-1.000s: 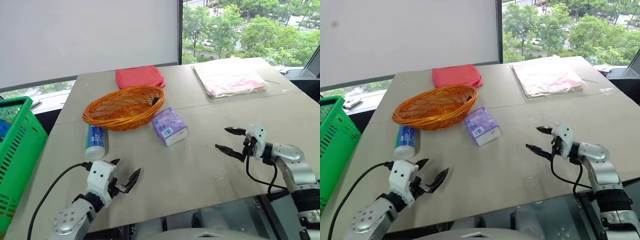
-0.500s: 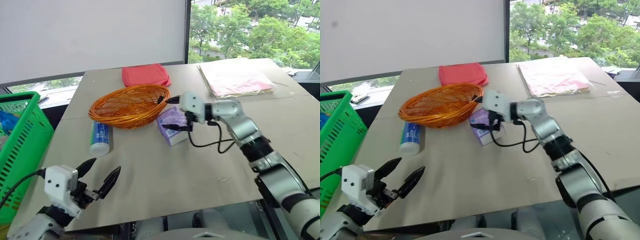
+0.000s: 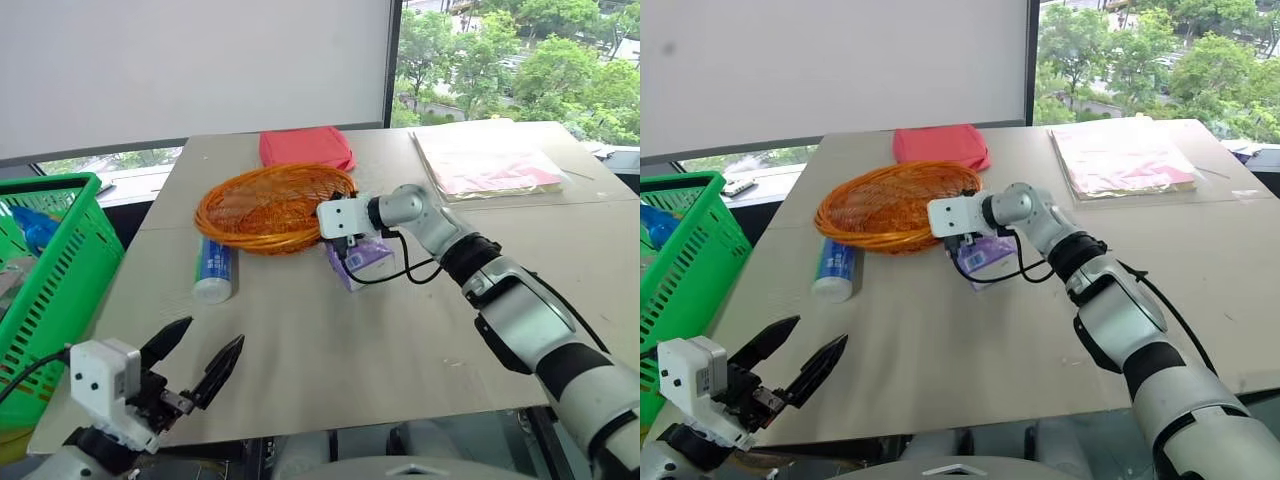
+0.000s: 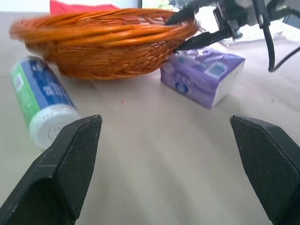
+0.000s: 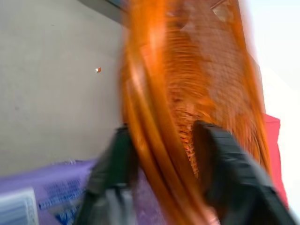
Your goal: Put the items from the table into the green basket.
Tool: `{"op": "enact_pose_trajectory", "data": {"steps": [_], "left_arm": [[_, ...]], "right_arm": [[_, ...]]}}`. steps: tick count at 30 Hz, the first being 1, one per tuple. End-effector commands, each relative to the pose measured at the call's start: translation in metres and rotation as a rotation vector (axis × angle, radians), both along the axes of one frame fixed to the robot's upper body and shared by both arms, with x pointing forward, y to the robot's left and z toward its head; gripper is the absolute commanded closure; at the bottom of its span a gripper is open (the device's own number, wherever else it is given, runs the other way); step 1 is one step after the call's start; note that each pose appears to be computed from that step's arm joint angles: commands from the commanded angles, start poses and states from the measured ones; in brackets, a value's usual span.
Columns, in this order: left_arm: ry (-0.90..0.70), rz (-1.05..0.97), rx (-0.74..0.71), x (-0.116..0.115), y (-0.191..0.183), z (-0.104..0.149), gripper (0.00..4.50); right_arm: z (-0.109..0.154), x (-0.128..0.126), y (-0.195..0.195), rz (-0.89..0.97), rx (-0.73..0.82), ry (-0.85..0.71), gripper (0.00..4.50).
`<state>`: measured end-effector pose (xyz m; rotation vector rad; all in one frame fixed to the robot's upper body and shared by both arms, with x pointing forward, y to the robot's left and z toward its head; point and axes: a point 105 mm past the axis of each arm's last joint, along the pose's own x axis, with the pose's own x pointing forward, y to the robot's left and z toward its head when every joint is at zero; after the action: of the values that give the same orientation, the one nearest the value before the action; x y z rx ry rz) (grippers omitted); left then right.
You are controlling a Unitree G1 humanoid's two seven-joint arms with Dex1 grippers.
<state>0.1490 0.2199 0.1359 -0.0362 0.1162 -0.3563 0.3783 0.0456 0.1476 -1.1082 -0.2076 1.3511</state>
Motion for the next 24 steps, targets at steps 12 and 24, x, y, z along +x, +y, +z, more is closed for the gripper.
{"op": "enact_pose_trajectory", "data": {"steps": [12, 24], "left_arm": [[-0.218, -0.094, -0.056, 0.056, -0.032, 0.047, 0.00], [-0.094, 0.313, 0.004, 0.113, 0.011, 0.021, 0.00]], "right_arm": [[0.062, 0.083, -0.167, -0.579, -0.048, -0.313, 4.16], [0.076, 0.080, -0.180, -0.658, 0.232, -0.060, 0.54]]}}
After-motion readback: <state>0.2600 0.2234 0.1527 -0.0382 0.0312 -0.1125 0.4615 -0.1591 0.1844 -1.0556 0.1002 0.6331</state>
